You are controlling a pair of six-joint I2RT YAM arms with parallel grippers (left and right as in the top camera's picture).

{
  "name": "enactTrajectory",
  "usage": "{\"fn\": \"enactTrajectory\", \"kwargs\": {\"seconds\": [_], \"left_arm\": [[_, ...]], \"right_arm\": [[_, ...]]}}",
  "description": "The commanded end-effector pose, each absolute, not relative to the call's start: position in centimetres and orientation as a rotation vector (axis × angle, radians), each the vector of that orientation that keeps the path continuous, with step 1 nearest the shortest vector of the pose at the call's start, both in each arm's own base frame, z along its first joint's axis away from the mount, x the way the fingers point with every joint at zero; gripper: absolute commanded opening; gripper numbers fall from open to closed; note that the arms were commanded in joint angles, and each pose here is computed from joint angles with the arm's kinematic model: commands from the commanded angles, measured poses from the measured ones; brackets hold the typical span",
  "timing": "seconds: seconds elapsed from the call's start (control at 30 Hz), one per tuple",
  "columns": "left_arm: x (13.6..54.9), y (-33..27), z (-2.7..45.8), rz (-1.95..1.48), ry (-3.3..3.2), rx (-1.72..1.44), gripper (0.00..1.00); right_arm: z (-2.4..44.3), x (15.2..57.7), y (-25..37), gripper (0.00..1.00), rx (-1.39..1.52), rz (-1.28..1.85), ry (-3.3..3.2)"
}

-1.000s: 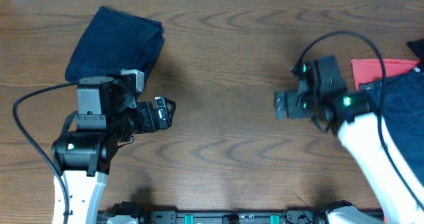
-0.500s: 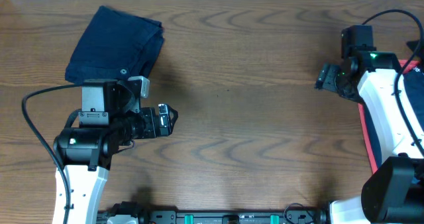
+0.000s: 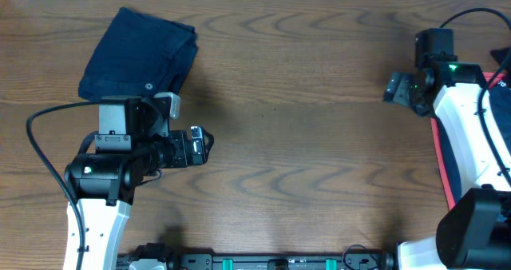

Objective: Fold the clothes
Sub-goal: 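Reach the right gripper to the blue denim shorts and grasp the waistband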

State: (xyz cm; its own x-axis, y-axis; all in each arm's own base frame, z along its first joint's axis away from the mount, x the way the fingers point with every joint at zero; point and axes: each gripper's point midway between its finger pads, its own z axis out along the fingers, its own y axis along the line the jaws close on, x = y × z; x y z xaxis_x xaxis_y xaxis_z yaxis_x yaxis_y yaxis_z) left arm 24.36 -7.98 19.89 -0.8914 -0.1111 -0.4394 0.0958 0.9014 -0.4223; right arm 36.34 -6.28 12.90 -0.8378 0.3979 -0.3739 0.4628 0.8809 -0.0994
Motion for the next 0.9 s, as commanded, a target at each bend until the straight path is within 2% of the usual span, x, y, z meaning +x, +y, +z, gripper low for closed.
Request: {"fn": "enactTrajectory", "kwargs": {"seconds": [0.0,0.2,0.37,0.63,0.87], "left_arm": [[24.4,-7.8,20.2,-0.588,2.599,0.005,0.98],[24.4,-7.8,20.2,-0.589,2.603,0.004,0.98],[24.5,-7.8,20.3,-0.588,2.597,0.006,0.98],[24.5,-7.8,20.3,-0.588,2.597,0.006,0.98],[24.5,-7.8,20.3,-0.588,2.597,0.006,0.98]], "right_arm": [[14.4,36.5,-10.0,0.97,0.73,-0.358,2.623],[13.7,34.8,-14.3,0.9,0.943,-0.353,2.588],[13.1,34.2,-15.4,0.85,1.011,-0.359,2.57],[11.0,33.9,-13.2,0.85,0.992,-0.316,2.618],[9.9,34.2,-11.9,0.93,0.902,-0.261,2.661]]}}
